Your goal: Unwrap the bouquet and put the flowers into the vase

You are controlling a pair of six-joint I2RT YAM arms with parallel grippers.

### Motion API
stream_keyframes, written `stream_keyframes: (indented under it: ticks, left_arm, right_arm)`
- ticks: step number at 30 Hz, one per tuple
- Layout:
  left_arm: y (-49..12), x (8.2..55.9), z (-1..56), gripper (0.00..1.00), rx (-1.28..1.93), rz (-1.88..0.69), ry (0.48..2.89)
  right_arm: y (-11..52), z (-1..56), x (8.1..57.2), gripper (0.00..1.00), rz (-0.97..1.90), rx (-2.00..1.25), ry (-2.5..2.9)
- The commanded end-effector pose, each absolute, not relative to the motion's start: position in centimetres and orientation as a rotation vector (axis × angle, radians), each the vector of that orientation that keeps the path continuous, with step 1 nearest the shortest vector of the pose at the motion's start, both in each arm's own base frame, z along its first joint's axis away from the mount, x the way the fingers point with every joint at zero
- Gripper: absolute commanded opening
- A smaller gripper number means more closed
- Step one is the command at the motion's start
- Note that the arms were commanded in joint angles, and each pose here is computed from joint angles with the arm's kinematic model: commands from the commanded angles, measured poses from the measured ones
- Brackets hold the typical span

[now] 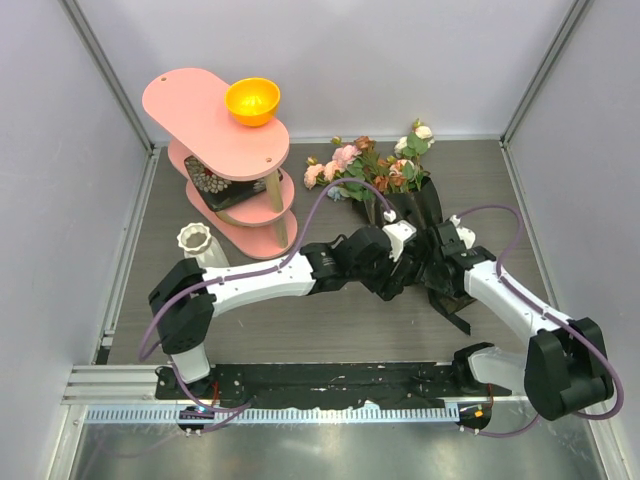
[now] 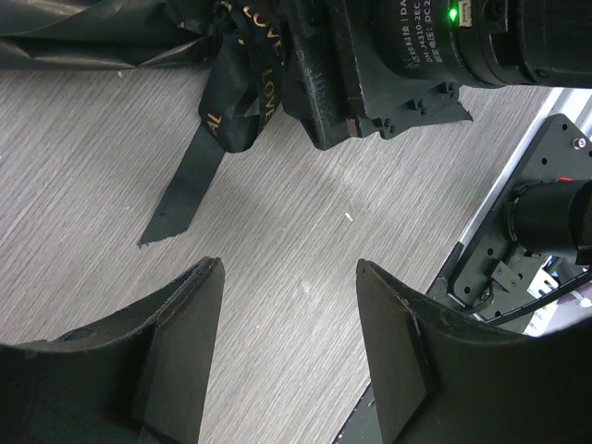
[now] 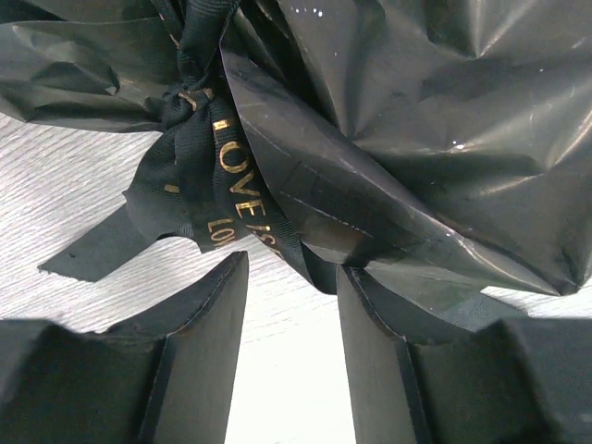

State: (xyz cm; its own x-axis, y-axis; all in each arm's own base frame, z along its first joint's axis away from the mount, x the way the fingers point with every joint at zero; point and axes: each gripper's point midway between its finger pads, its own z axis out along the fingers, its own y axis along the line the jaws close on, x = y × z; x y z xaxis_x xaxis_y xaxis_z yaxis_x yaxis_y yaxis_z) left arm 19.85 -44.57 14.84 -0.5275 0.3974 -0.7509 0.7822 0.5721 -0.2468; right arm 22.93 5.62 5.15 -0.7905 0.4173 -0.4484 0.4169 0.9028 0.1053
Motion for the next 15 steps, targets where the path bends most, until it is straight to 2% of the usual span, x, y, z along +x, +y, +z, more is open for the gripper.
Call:
stream_keyframes:
  ticks: [1,2,5,6,8,9,11,12,14,15]
  left_arm:
    - [-45.1,20.6,16.1,0.62,0.883,-0.838,2.108]
    - [-45.1,20.7,16.0,0.62,0.878,-0.84,2.109]
    - [-45.1,21.2,15.5,0.61,0.871,-0.845,2.119]
    - [-45.1,21.4,15.4,0.61,0.868,-0.84,2.122]
    - [-44.8,22.2,14.0,0.62,0.882,-0.81,2.15]
    - [-45.1,22.7,14.2,0.64,0.906,-0.804,2.139]
    - [-44.4,23.7,10.7,0.64,0.949,-0.702,2.234]
    - [-44.9,24.9,10.9,0.64,0.983,-0.642,2.204]
    - [-44.4,25.3,7.7,0.63,1.062,-0.54,2.262]
    - [-45.1,25.8,8.1,0.6,1.076,-0.537,2.243]
  right_arm:
    - [5.3,5.0,24.4,0.48,-0.011,0.587,2.529]
    - [5.3,4.9,24.6,0.46,-0.012,0.587,2.522]
    - [5.1,4.7,24.6,0.31,-0.028,0.568,2.524]
    - [5.1,4.9,24.8,0.13,-0.026,0.56,2.519]
    - [4.8,5.5,24.5,0.04,-0.041,0.559,2.516]
    - [4.7,5.8,24.5,0.01,-0.041,0.558,2.507]
    - [5.0,6.8,24.5,0.01,0.006,0.581,2.466]
    - [5.1,7.2,24.5,0.01,0.028,0.59,2.452]
    - [5.6,8.1,24.3,0.01,0.082,0.61,2.43]
    - [5.7,8.6,24.4,0.01,0.104,0.619,2.419]
